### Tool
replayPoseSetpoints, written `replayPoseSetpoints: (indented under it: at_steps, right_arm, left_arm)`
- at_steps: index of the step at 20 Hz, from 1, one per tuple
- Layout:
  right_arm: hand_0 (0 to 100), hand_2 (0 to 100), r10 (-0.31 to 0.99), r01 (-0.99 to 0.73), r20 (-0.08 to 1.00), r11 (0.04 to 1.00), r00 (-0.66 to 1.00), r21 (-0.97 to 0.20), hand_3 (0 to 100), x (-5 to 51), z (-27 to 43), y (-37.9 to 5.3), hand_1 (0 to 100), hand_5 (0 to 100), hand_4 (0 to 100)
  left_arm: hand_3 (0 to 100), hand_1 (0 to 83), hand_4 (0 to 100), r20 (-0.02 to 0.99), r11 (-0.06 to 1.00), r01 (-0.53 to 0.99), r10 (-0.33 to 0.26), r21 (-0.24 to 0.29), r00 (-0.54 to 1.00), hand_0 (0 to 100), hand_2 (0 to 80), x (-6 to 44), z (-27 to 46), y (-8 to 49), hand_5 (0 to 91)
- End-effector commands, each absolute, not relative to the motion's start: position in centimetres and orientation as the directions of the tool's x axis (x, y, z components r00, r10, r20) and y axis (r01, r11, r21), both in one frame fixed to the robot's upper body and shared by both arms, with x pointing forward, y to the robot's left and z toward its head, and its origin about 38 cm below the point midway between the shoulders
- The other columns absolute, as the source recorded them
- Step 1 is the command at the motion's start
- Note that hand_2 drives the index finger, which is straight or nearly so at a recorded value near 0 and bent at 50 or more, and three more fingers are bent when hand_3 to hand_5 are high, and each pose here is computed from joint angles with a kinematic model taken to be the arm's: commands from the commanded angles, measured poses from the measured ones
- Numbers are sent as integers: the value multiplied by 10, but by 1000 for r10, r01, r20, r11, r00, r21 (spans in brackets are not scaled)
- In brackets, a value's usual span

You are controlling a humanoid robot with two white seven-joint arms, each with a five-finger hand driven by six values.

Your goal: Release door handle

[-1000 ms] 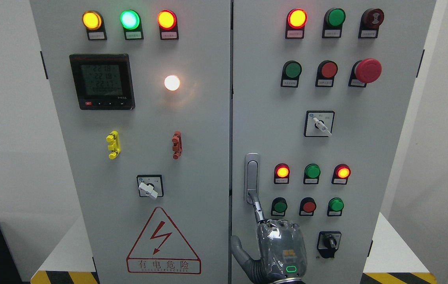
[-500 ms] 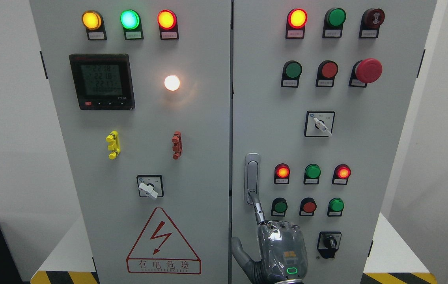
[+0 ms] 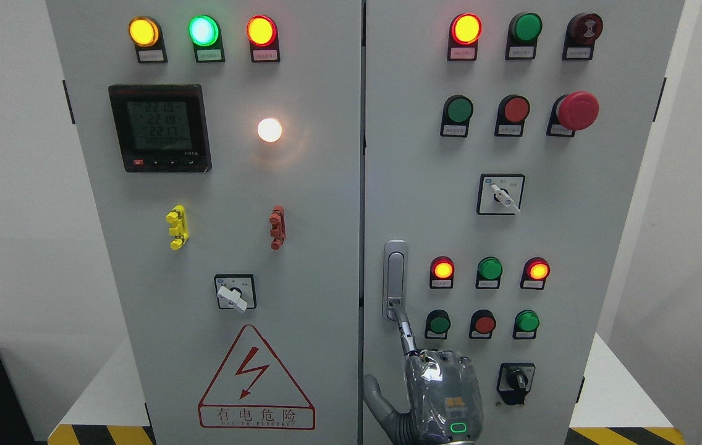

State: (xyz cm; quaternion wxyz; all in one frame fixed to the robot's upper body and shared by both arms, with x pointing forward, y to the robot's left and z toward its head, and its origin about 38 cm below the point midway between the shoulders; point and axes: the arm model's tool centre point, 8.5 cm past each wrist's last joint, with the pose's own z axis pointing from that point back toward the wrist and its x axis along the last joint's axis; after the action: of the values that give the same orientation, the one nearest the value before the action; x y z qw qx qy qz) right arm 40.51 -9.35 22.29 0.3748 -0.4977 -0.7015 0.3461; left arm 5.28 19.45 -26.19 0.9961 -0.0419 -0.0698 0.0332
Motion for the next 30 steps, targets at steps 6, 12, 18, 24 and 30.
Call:
replayPoseSetpoints:
  at_steps: [6,12,18,24,30]
  right_arm:
    - [321,15,960,411,179,257,-217,-875,1000,407,211,-93,364,977,994]
    - [320,17,960,409,180,256,-217,-876,1000,406,210,-93,363,977,994]
    - [320,18,959,413,181,258,-217,-874,1000,405,211,-93,362,977,995]
    - [320,22,955,443,187,275,-232,-854,1000,398,223,-93,361,977,995]
    - [320,27,953,460,190,281,-235,-842,1000,395,229,-94,360,977,995]
  left_arm:
    - [87,0,13,154,995,-39,53,-87,987,0,23,59,-262,194,0]
    - [87,0,12,154,995,-39,53,-89,987,0,23,59,-262,194,0]
    - [85,0,13,152,995,-40,53,-87,987,0,23,58,-262,194,0]
    - [86,0,13,154,995,-39,53,-87,987,0,25,59,-262,194,0]
    - [87,0,12,152,995,-40,53,-87,987,0,25,58,-262,194,0]
